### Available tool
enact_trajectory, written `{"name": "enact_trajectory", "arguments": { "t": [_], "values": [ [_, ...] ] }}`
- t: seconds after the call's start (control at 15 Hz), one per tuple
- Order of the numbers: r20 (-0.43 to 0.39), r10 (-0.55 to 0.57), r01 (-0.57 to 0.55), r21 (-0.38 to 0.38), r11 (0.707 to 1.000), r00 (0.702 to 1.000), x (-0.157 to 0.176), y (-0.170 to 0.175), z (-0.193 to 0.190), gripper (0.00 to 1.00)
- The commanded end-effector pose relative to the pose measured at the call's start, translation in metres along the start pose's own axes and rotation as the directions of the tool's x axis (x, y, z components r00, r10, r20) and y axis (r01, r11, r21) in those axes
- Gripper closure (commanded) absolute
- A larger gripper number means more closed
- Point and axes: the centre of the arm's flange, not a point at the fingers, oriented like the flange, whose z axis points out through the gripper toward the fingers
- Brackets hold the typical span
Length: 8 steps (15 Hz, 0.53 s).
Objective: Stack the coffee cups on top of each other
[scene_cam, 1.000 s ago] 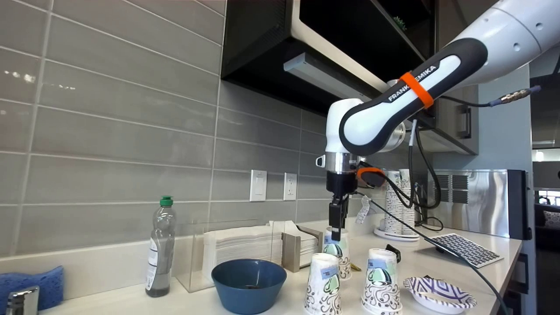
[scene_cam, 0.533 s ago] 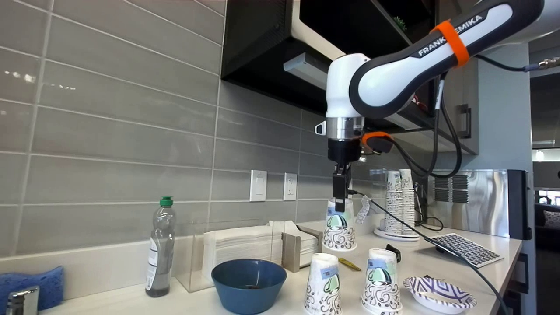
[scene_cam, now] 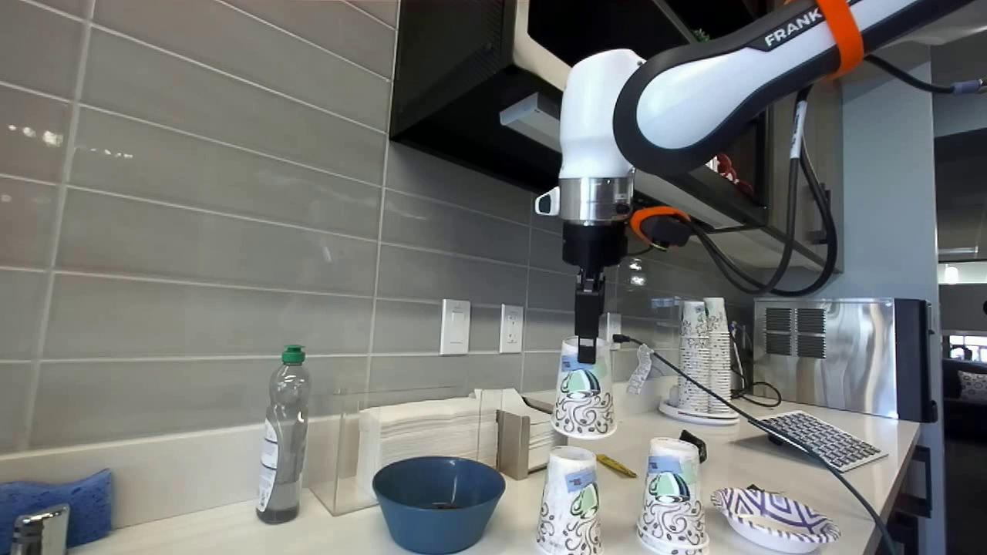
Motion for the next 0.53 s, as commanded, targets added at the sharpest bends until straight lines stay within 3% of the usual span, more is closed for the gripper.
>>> {"name": "enact_trajectory", "arguments": {
  "t": [0.0,0.47],
  "values": [
    [-0.007,-0.016,0.016,0.020,1.000,1.000,0.011,0.002,0.009,0.60],
    [-0.012,-0.022,0.023,0.077,0.997,1.000,0.021,0.004,0.026,0.60]
  ]
}}
